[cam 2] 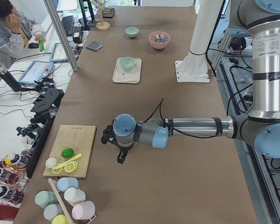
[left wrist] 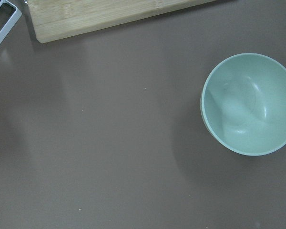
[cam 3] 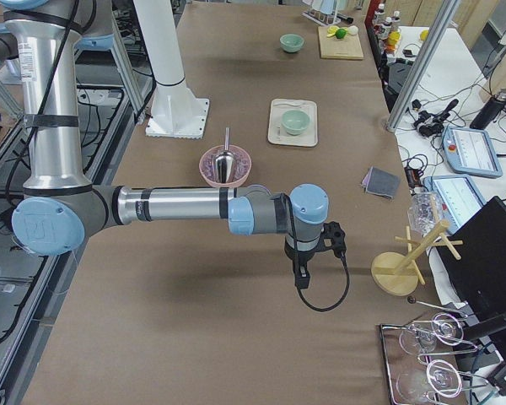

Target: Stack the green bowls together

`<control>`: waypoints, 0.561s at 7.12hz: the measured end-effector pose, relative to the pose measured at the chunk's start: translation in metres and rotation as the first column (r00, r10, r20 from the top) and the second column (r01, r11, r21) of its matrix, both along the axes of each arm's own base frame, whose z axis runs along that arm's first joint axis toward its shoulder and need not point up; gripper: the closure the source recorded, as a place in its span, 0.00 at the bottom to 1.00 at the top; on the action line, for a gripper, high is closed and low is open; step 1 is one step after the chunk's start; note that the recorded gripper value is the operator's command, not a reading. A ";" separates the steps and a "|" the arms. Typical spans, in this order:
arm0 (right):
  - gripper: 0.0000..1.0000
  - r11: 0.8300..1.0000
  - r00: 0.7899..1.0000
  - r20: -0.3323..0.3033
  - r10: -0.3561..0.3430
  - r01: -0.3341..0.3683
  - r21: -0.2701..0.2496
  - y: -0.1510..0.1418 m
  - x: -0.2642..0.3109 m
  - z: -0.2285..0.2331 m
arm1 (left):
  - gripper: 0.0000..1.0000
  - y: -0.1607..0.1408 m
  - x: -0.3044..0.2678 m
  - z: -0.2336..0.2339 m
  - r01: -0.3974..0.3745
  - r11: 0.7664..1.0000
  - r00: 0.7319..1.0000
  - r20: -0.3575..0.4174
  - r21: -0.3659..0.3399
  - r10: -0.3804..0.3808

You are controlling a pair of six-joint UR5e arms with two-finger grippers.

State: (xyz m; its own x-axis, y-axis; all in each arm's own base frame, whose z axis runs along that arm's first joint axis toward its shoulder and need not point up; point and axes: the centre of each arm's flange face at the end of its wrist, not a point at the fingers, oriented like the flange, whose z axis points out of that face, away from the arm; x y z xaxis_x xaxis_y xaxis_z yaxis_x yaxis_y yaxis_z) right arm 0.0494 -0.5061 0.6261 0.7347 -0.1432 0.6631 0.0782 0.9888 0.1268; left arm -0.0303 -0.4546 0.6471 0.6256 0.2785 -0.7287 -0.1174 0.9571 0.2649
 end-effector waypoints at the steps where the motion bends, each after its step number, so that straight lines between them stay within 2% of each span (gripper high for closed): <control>1: 0.00 1.000 1.000 0.014 0.001 -0.001 0.000 0.000 -0.001 -0.002 | 0.01 0.000 0.000 0.000 -0.001 1.000 1.000 -0.002 0.001 0.001; 4: 0.00 1.000 0.999 0.054 -0.008 0.007 0.009 0.001 -0.008 -0.007 | 0.01 0.000 0.001 -0.002 -0.004 1.000 1.000 -0.010 0.004 0.004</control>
State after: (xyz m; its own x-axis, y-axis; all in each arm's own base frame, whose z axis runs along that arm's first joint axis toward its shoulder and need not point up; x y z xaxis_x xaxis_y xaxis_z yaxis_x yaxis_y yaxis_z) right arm 0.0410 -0.5052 0.6187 0.6971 -0.1544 0.7002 0.0787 0.9871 0.1393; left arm -0.0297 -0.4546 0.6453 0.6174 0.2839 -0.7336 -0.1184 0.9555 0.2701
